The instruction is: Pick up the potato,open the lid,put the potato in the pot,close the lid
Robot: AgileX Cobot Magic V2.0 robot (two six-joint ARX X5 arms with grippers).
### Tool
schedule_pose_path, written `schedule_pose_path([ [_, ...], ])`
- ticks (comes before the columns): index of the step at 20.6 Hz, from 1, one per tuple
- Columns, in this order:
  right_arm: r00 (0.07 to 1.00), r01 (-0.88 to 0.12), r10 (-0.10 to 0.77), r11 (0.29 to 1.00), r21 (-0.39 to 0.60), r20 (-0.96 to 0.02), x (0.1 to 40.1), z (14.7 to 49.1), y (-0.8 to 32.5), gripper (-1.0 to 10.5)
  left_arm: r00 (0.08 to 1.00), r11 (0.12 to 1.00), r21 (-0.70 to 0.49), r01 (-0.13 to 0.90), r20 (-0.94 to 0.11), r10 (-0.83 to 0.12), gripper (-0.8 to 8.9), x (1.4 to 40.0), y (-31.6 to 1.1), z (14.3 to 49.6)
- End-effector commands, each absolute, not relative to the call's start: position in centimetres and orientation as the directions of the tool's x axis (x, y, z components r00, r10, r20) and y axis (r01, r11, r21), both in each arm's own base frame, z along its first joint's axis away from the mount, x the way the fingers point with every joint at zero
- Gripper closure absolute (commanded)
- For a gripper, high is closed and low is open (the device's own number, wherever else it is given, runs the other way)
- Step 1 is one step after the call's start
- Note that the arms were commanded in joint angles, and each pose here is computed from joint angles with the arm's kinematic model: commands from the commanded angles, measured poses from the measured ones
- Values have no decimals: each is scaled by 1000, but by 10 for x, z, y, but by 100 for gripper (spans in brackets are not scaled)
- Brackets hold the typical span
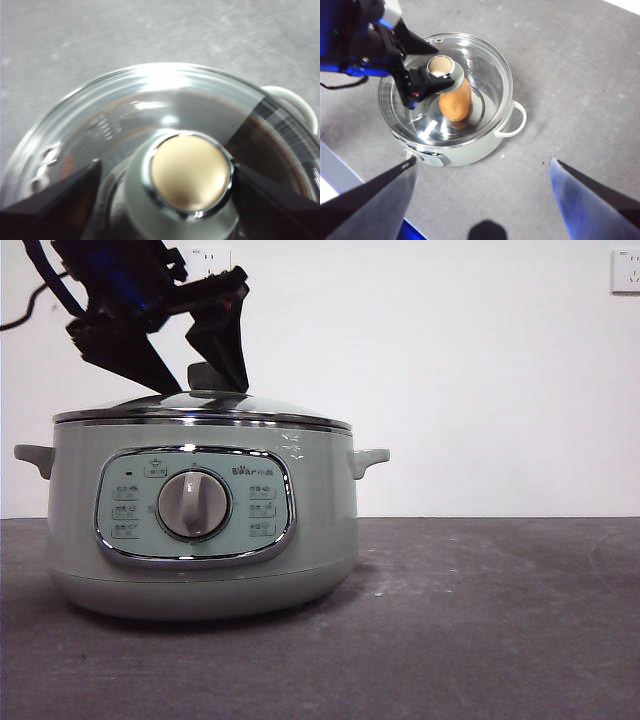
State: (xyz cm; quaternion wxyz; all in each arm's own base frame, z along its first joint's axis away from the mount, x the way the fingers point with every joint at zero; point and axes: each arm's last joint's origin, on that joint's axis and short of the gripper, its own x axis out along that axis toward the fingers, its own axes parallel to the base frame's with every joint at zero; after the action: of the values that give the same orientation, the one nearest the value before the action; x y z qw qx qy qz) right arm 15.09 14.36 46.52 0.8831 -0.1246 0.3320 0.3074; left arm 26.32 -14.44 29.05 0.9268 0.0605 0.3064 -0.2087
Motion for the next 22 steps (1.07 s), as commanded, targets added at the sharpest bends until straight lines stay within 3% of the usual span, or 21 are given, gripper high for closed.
schedule_pose_path([
  [1, 595, -633, 456, 774, -35, -662, 152, 464, 144, 510, 767, 902, -28, 431, -515, -383, 377, 249, -140, 323],
  [7, 671, -582, 410, 808, -95, -618, 146, 463, 135, 512, 805, 879, -43, 474, -384, -453, 377, 184, -116, 375],
  [9, 694, -563, 401, 820, -103, -598, 142, 458, 129, 597, 811, 874, -45, 484, -352, -467, 392, 163, -105, 386],
  [11, 706, -561, 413, 822, -98, -576, 136, 450, 123, 778, 814, 868, -22, 496, -335, -474, 608, 147, -96, 392],
  [12, 715, -558, 420, 824, -96, -559, 132, 444, 119, 886, 820, 869, -6, 494, -328, -469, 800, 140, -91, 394],
  [13, 726, -555, 426, 827, -93, -539, 129, 438, 116, 968, 834, 880, 8, 475, -325, -447, 817, 135, -87, 396],
  [16, 777, -524, 433, 847, -88, -457, 119, 413, 105, 962, 865, 906, 39, 421, -318, -388, 822, 124, -80, 396],
  [22, 849, -448, 407, 892, -51, -337, 102, 350, 86, 962, 859, 886, 32, 462, -263, -438, 822, 106, -76, 350],
])
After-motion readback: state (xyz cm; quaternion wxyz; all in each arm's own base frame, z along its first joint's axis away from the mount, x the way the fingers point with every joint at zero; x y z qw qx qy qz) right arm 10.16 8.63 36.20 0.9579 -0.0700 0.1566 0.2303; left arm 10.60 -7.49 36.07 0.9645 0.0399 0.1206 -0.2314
